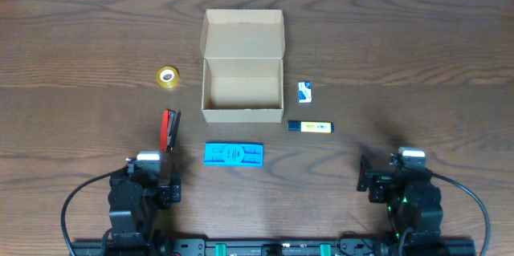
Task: Pack container
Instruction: 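Reach the right gripper to the white eraser box and grasp it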
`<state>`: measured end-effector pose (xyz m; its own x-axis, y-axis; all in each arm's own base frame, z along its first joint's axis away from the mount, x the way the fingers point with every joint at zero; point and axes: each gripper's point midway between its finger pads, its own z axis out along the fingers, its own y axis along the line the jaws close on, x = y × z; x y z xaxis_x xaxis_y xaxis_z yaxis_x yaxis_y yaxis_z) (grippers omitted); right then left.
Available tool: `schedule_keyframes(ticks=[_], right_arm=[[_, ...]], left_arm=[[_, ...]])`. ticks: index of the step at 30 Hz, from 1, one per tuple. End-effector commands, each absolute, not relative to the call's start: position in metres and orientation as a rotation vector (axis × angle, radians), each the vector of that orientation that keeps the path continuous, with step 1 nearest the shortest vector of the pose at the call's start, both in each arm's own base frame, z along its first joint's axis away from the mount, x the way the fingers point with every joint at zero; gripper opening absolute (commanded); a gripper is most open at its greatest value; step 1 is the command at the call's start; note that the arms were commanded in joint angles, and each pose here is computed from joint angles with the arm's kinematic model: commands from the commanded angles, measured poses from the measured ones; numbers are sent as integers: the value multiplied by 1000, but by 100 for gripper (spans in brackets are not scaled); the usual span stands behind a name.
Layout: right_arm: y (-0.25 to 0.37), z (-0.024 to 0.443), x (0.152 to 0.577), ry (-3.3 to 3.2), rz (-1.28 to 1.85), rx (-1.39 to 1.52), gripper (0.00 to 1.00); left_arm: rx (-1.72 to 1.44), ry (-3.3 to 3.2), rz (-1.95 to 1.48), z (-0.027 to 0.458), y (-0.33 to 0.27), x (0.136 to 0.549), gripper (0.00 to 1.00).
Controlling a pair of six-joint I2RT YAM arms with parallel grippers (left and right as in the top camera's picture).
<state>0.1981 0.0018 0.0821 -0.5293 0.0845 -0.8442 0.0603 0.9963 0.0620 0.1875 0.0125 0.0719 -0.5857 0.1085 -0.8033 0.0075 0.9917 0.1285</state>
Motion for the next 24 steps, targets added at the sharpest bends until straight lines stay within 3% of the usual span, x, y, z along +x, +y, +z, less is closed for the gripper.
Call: schedule_keyframes(ticks=[1, 15, 24], right_arm=[[5, 87, 204, 2124, 97, 175, 99], [41, 166, 273, 2398, 201, 81, 99], [70, 153, 344, 2674, 217, 39, 99]], left_arm=[[71, 2204, 135, 66, 13, 187, 95], [71, 2204, 135, 66, 13, 187, 95], [71, 2204, 135, 66, 13, 187, 95]])
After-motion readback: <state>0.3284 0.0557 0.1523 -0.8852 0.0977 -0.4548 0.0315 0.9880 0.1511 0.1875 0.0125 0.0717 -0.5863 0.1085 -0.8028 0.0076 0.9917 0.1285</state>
